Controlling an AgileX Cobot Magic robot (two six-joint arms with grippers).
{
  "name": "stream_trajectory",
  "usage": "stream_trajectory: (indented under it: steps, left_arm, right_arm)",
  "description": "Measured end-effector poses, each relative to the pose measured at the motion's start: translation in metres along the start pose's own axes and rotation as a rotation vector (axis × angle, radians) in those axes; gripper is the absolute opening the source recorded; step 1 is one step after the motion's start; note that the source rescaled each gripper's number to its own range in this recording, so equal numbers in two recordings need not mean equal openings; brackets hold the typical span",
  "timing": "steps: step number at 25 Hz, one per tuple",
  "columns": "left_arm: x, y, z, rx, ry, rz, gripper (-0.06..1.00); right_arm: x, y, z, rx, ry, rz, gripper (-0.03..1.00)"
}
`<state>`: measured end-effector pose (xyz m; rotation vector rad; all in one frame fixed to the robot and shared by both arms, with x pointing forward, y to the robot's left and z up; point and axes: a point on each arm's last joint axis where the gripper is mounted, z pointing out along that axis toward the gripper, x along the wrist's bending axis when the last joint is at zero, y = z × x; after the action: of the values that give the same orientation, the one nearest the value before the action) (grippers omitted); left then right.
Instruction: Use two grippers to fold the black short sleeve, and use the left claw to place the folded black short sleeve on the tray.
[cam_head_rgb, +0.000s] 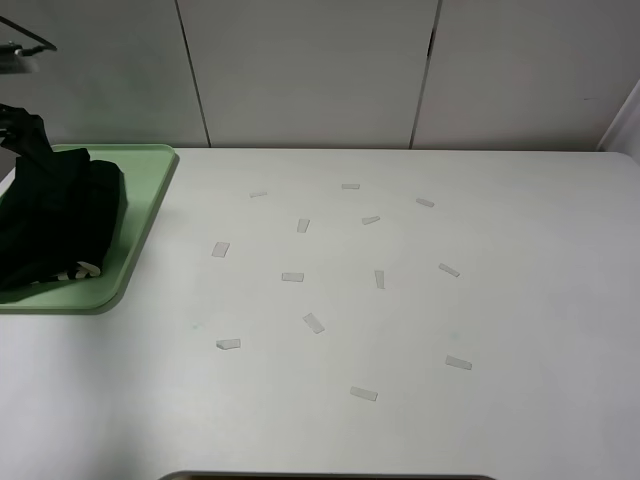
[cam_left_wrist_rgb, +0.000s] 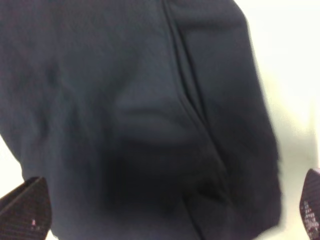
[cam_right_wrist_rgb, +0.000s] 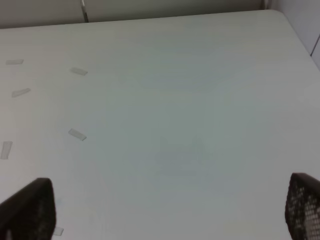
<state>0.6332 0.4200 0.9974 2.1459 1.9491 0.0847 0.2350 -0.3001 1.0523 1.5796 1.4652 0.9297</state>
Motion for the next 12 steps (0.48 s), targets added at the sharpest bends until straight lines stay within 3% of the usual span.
stream_trajectory:
  steps: [7,12]
  left_arm:
    - [-0.025,-0.019,-0.074,-0.021,0.003,-0.012,1.00]
    - [-0.044,-0.043,-0.121,-0.101,0.056,-0.019,1.00]
  right_arm:
    - [0.000,0.000,0.000,0.000,0.000,0.000,1.00]
    - [0.000,0.000,0.000,0.000,0.000,0.000,1.00]
